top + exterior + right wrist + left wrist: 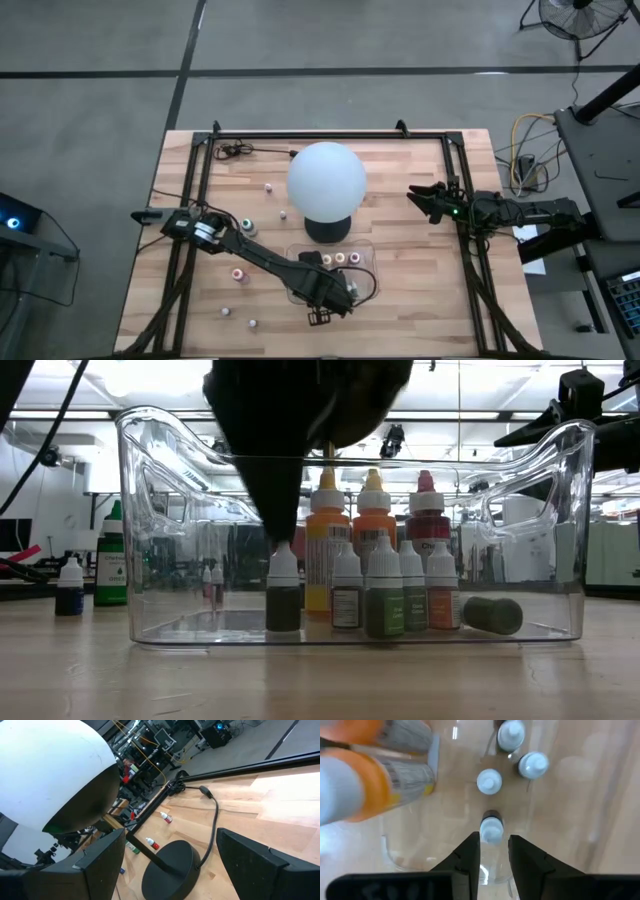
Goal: Pick & Place food coloring
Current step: Put the top small pink food coloring bottle into the transparent bin
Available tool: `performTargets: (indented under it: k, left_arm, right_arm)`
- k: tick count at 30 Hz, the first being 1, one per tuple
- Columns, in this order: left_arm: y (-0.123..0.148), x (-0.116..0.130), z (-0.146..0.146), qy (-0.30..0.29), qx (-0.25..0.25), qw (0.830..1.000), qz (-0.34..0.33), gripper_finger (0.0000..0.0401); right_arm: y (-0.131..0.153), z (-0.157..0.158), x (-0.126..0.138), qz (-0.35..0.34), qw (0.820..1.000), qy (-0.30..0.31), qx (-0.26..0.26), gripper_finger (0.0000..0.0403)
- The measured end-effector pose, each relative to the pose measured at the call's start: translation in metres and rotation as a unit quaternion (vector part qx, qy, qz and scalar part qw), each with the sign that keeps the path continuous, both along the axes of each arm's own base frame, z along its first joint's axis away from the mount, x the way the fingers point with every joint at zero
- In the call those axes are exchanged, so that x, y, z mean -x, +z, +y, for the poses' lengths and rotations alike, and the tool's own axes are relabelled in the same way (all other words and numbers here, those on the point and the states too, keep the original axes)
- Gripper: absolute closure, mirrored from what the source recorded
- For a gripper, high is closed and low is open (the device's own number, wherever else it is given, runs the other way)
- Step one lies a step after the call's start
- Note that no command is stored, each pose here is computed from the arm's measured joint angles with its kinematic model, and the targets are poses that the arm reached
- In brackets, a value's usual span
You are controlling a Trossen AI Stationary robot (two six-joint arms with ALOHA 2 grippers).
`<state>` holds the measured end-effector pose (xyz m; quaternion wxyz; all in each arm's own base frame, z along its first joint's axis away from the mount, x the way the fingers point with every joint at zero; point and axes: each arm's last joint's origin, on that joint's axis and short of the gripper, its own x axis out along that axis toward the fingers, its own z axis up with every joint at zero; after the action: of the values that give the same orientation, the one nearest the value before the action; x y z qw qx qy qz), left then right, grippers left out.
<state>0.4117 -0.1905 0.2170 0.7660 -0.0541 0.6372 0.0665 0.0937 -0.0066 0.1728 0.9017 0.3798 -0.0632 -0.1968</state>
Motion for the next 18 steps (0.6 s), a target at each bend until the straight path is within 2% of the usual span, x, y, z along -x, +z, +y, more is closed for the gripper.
performTargets:
  k: [9, 15, 18]
  left_arm:
    - [0.040, 0.012, 0.009, 0.011, -0.003, 0.999, -0.040, 0.0312]
    - [0.072, 0.031, 0.018, 0.038, 0.011, 0.998, -0.048, 0.0242]
    - [0.087, 0.043, 0.023, 0.050, 0.041, 0.997, -0.028, 0.0205]
  right_arm:
    - [0.000, 0.000, 0.000, 0.000, 1.000, 0.000, 0.000, 0.0101]
    - [0.000, 0.000, 0.000, 0.000, 1.000, 0.000, 0.000, 0.0101]
    - [0.000, 0.000, 0.000, 0.000, 1.000, 0.000, 0.000, 0.0101]
